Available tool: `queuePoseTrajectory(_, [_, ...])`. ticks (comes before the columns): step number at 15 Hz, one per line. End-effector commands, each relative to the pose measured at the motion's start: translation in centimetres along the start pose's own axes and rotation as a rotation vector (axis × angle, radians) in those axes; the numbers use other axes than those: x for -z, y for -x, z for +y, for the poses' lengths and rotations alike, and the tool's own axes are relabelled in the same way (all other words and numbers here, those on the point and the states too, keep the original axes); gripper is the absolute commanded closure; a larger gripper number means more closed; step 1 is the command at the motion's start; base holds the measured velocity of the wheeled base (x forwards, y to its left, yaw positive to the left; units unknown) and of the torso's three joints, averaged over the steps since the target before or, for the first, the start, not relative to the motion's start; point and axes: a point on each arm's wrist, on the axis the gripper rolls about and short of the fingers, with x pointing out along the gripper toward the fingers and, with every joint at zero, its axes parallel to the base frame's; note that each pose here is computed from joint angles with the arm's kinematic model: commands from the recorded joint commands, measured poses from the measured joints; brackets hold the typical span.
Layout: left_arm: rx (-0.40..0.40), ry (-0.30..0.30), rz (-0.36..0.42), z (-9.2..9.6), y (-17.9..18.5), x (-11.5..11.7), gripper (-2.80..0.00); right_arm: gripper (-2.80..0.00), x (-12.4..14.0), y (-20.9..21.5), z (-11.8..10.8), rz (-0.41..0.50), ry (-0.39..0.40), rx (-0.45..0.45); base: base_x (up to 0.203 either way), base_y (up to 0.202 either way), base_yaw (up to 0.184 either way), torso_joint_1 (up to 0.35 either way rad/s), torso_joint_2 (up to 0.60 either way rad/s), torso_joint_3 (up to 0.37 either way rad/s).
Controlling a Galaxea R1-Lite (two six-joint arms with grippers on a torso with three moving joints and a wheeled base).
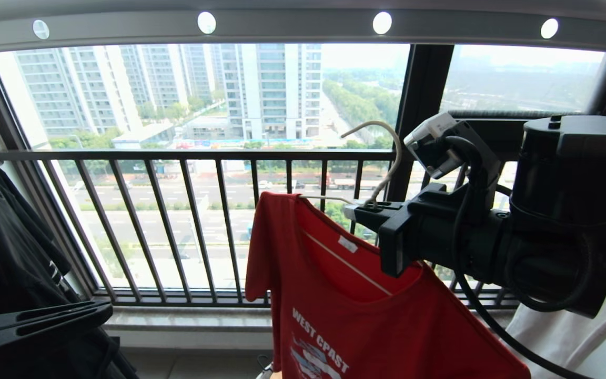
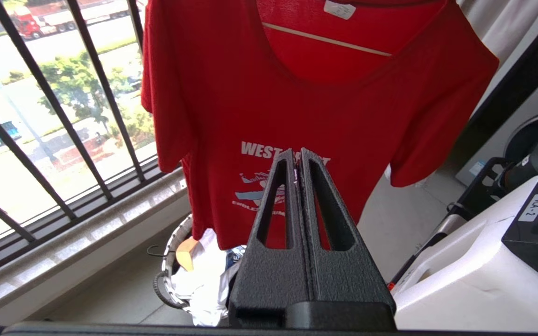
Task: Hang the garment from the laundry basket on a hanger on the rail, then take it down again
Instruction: Take the clothes off the clothes rack
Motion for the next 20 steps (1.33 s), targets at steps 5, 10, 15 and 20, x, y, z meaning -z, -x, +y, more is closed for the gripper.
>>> queuePoseTrajectory(5, [0.126, 0.139, 0.218, 3.5, -11.5, 0.4, 0.00, 0.00, 1.4, -1.8, 1.2, 0.054, -0.026, -0.037, 0.000, 0.000, 0.000, 0.000, 0.00, 0.000])
queuePoseTrajectory(10, [-0.116, 0.133, 0.195, 2.0, -16.8, 1.8, -2.80, 0.00, 1.5, -1.8, 2.2, 0.059, -0.031, -0.068, 0.000, 0.000, 0.000, 0.000, 0.00, 0.000])
queuePoseTrajectory(15, [-0.274, 0.086, 0.138, 1.0, -18.0, 1.6, -2.80, 0.00, 1.7, -1.9, 2.9, 0.066, -0.028, -0.092, 0.000, 0.000, 0.000, 0.000, 0.00, 0.000])
queuePoseTrajectory(20, [-0.344, 0.059, 0.084, 1.3, -18.9, 1.5, -2.80, 0.00, 1.6, -1.6, 3.4, 0.064, -0.025, -0.109, 0.000, 0.000, 0.000, 0.000, 0.00, 0.000])
